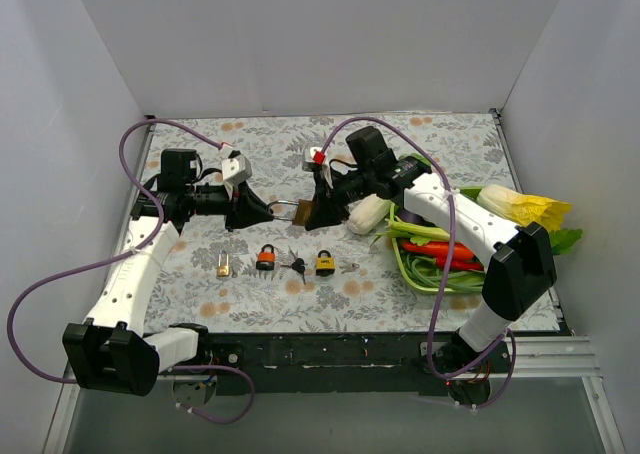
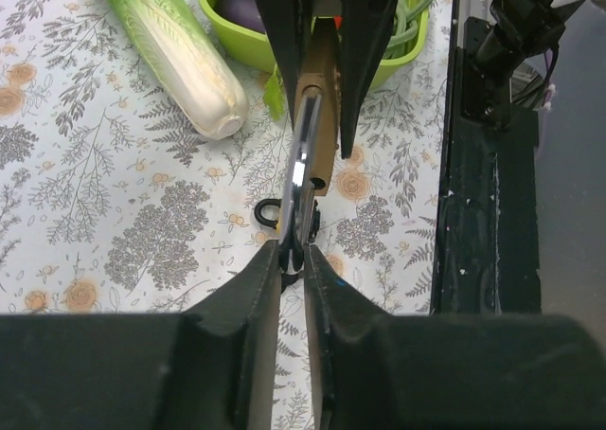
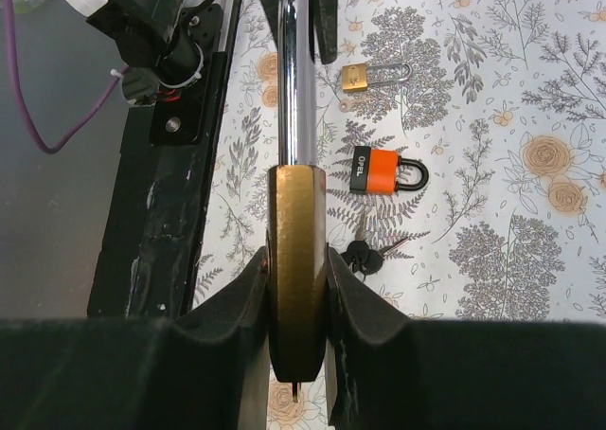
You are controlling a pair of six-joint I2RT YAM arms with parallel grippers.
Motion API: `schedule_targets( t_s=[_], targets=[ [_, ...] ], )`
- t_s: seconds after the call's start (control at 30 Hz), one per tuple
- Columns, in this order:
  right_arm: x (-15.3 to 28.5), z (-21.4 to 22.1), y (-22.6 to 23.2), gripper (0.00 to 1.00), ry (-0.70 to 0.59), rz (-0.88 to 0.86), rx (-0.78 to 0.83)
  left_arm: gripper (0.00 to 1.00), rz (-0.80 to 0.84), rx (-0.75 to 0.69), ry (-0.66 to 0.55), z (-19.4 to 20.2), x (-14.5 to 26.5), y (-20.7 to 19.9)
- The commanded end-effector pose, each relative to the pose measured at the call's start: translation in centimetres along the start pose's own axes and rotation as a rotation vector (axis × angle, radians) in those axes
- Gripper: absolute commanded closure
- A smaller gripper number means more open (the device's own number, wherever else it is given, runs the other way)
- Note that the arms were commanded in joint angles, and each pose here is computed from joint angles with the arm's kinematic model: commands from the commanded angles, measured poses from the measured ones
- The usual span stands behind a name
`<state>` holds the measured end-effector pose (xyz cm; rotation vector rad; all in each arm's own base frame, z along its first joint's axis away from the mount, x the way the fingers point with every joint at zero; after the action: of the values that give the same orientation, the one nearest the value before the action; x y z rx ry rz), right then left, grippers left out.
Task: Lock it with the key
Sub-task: Lock the lock.
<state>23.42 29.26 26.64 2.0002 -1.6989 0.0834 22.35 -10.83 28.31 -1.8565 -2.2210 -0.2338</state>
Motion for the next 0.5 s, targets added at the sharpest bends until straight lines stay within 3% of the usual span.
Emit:
schedule_targets(
  t_s=[0.0,0.07,0.47],
  targets=[
    [0.7,-3.4,1.8,0.99,-0.081,-0.039,0.151,0.95,0.036,-0.01,-0.051,-0.9,0.3,-1.0],
    [0.7,-3.6,1.9,0.99,-0.079,-0.034,0.172,1.0,0.051,0.013,-0.056,-0.8,0.2,-1.3],
    [-0.2,-5.6,3.0,0.99,-0.109,-0.053,0.256,1.0,0.115,0.104,-0.048,0.1,-0.8,-2.0]
  ],
)
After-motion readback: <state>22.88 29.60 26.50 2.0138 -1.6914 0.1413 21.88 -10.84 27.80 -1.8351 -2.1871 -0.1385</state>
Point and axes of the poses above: each gripper's point midway between its finger pads, its own x axis back along the fingers, its own y axis along the line the jaws close on, z = x × y, the point moved 8 cm from there along x, back along the fingers, and after that the axes turned 6 degrees about -x, right-handed, at the moved point
